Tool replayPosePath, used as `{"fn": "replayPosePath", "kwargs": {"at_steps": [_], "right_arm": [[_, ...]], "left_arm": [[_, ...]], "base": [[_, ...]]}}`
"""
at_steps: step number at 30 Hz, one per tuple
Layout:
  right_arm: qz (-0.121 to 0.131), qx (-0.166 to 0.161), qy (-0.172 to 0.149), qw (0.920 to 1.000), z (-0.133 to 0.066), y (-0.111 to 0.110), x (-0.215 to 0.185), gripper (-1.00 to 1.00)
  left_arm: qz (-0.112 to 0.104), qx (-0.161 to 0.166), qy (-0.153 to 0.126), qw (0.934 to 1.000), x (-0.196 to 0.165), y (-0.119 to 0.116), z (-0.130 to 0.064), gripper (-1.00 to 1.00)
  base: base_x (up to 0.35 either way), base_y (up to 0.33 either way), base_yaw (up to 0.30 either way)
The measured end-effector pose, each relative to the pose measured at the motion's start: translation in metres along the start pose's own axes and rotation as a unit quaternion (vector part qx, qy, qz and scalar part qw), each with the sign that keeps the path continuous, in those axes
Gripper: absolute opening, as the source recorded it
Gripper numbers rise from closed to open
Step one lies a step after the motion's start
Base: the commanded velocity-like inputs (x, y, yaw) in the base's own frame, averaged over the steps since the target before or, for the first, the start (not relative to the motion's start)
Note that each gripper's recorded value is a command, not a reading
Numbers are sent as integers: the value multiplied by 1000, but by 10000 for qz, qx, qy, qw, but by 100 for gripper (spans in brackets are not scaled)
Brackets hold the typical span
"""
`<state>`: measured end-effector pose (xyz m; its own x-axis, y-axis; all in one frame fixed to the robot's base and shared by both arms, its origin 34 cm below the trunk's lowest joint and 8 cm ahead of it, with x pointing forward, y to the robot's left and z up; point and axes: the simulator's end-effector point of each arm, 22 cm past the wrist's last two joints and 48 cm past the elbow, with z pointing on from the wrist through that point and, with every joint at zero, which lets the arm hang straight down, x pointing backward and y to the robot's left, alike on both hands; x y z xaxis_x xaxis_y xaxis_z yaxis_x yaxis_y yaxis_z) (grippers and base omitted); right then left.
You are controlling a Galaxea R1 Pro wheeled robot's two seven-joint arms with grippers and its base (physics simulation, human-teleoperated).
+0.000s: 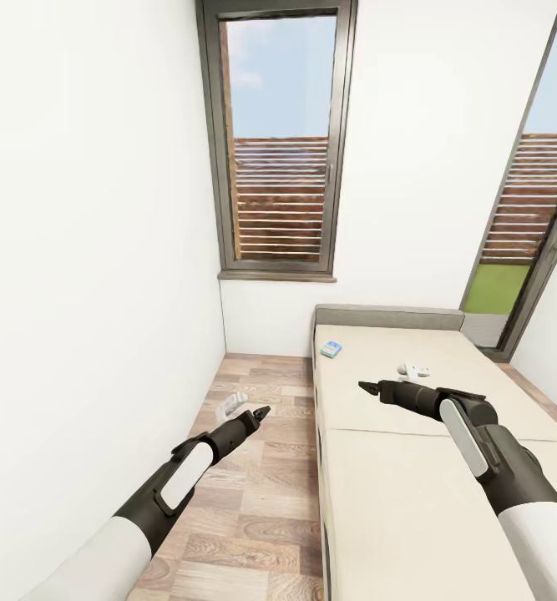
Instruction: Put all the toys in the child's room - the three board games (two on the bed and one on the table), the two jigsaw puzzles on the table, and the tennis ball on the table - inside the toy box on the table in the child's room.
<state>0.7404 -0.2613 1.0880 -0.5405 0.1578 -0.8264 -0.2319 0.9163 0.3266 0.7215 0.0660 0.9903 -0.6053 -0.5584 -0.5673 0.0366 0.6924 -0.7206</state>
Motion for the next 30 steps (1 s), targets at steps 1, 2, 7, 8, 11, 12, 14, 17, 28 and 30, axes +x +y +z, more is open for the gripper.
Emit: {"fn": "replayPosePath", "kwargs": {"at_steps": [1, 2, 7, 8, 11, 12, 14, 17, 28, 30], "right_arm": [[0, 0, 0, 10000, 0, 0, 0, 100], [0, 0, -1, 10000, 0, 0, 0, 100], [3, 2, -1, 10000, 0, 0, 0, 100], [3, 2, -1, 10000, 0, 0, 0, 100], [6, 2, -6, 10000, 0, 0, 0, 100], [6, 2, -6, 10000, 0, 0, 0, 100], [9, 1, -6, 10000, 0, 0, 0, 100], [10, 1, -10, 10000, 0, 0, -1, 100], [16, 7, -14, 10000, -1, -1, -1, 100], [17, 6, -14, 10000, -1, -1, -1, 100]], "left_arm": [[0, 1, 0, 10000, 0, 0, 0, 100], [0, 0, 1, 10000, 0, 0, 0, 100], [0, 1, 1, 10000, 0, 0, 0, 100], [0, 1, 1, 10000, 0, 0, 0, 100], [-2, 2, 1, 10000, 0, 0, 0, 100], [-2, 2, 1, 10000, 0, 0, 0, 100], [-1, 2, 1, 10000, 0, 0, 0, 100], [-2, 2, 1, 10000, 0, 0, 0, 100], [5, -4, 4, 10000, 0, 0, 0, 100], [6, -4, 5, 10000, 1, 0, 0, 100]], "base": [[1, 1, 0], [1, 1, 0], [0, 0, 0], [0, 0, 0], [0, 0, -17], [0, 0, -56], [0, 0, -77], [0, 0, -137], [0, 0, -82], [0, 0, -31]]}}
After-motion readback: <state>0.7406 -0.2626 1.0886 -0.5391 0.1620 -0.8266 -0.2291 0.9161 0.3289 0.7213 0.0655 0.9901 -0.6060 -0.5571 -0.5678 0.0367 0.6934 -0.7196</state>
